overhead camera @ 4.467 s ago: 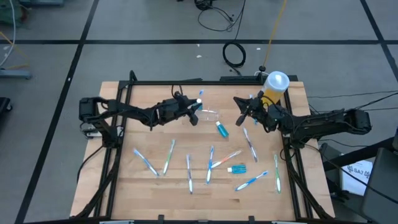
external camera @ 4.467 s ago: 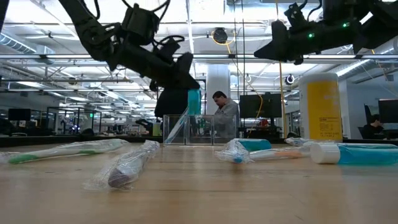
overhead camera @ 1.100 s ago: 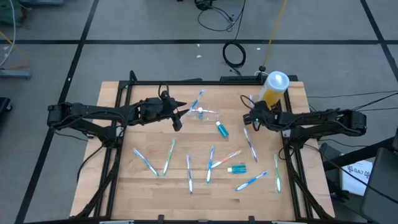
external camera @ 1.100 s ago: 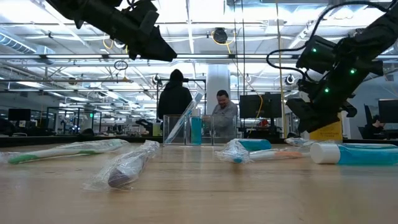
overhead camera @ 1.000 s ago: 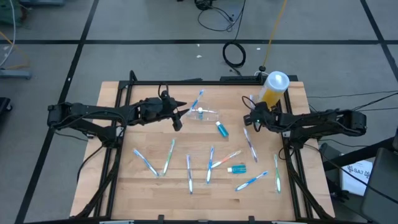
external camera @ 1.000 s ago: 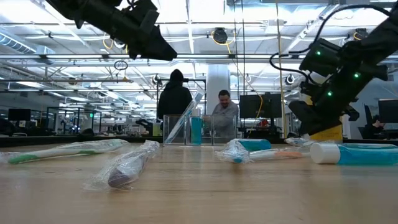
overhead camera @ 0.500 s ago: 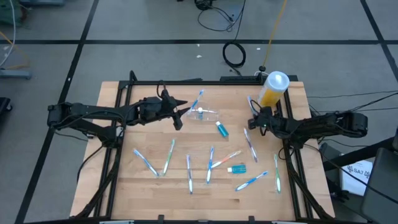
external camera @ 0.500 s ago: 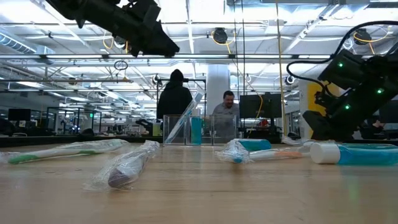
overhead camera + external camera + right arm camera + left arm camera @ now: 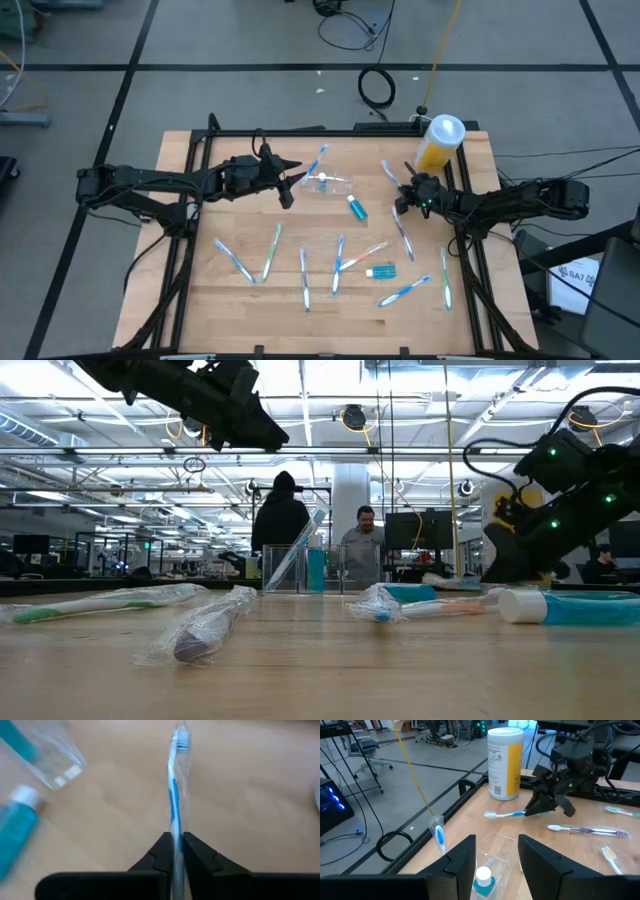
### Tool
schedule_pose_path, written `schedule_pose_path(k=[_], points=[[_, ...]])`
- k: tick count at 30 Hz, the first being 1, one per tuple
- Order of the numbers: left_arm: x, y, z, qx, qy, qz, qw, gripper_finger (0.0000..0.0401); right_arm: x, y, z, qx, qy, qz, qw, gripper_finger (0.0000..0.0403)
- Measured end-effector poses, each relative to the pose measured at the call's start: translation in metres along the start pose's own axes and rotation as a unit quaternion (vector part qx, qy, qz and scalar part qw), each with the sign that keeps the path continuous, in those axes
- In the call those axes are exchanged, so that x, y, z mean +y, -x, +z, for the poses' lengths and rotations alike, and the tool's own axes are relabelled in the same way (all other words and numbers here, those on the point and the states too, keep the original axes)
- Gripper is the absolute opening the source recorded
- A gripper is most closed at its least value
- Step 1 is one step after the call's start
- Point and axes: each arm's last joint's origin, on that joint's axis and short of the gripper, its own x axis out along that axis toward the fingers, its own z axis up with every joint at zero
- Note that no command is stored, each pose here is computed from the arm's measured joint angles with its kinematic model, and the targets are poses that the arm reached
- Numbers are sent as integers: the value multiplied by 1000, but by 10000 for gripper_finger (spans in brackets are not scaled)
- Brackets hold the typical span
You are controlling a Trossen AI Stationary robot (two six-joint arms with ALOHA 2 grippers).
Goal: Pick & Place toothbrushing station
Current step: Put the blue toothbrush into the transparent organizer
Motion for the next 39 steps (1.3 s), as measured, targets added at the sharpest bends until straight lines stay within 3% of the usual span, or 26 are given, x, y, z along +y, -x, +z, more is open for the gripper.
schedule_pose_path(k=[5, 8, 13, 17, 25, 33, 39], points=[[0, 0, 0, 0, 0, 0, 1000, 154, 8, 2, 17, -83, 4, 37, 996, 28], [0, 0, 0, 1, 0, -1, 1000, 154, 15, 5, 29, -136, 15, 97, 986, 18], [-2, 0, 0, 1, 14, -26, 1000, 154, 30, 20, 50, -242, 34, 236, 941, 19], [-3, 0, 0, 1, 14, -56, 998, 154, 50, 27, 57, -258, 82, 294, 917, 27], [-7, 1, 4, -20, 17, -109, 994, 154, 102, 38, 88, -266, 144, 345, 888, 22], [-19, -14, 2, -56, 30, -187, 980, 154, 144, 46, 100, -275, 195, 384, 860, 23], [-37, -31, -4, -110, 14, -208, 972, 154, 164, 33, 103, -272, 199, 386, 859, 27]])
